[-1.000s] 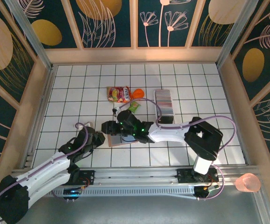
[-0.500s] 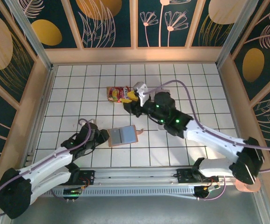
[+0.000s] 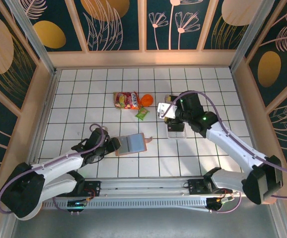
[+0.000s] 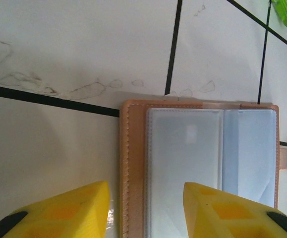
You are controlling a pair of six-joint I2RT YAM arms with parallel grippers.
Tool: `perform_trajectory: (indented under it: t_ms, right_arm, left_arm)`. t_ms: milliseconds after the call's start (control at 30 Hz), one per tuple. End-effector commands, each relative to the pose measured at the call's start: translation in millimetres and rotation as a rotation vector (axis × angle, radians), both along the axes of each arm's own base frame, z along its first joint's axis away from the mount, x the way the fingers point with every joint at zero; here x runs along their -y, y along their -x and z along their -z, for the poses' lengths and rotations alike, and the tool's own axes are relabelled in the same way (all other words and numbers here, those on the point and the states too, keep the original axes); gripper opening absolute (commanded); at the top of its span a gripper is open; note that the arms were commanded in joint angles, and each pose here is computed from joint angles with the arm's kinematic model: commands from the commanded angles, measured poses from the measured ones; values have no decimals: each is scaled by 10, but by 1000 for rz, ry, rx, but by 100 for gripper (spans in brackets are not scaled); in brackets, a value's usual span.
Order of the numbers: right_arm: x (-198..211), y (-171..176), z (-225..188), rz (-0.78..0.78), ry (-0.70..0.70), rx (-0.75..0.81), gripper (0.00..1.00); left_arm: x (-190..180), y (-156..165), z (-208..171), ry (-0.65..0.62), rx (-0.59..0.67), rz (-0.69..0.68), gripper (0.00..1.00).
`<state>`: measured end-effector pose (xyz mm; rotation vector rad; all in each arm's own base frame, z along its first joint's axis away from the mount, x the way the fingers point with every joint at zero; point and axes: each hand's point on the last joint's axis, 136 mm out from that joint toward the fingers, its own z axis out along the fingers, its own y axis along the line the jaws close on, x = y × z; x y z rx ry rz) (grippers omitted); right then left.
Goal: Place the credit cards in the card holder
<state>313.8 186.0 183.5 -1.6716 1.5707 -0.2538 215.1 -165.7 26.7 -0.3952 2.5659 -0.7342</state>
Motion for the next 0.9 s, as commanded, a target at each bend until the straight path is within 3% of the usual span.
perform_trajectory:
  t_ms: [0, 200, 267, 867]
  right_arm:
    - [212, -90, 269, -48, 172, 29, 83]
    - [300, -108, 689, -68, 294, -55, 86]
    - [273, -100, 722, -72, 282, -69, 95]
    - [169, -92, 1118, -102, 333, -146, 92]
  left_arm:
    - [105, -36, -80, 28, 28, 44, 44]
    - [72, -21, -80, 16, 38, 44, 51]
    - [76, -11, -89, 24, 40, 46, 53]
    - [98, 33, -97, 40, 42, 70, 58]
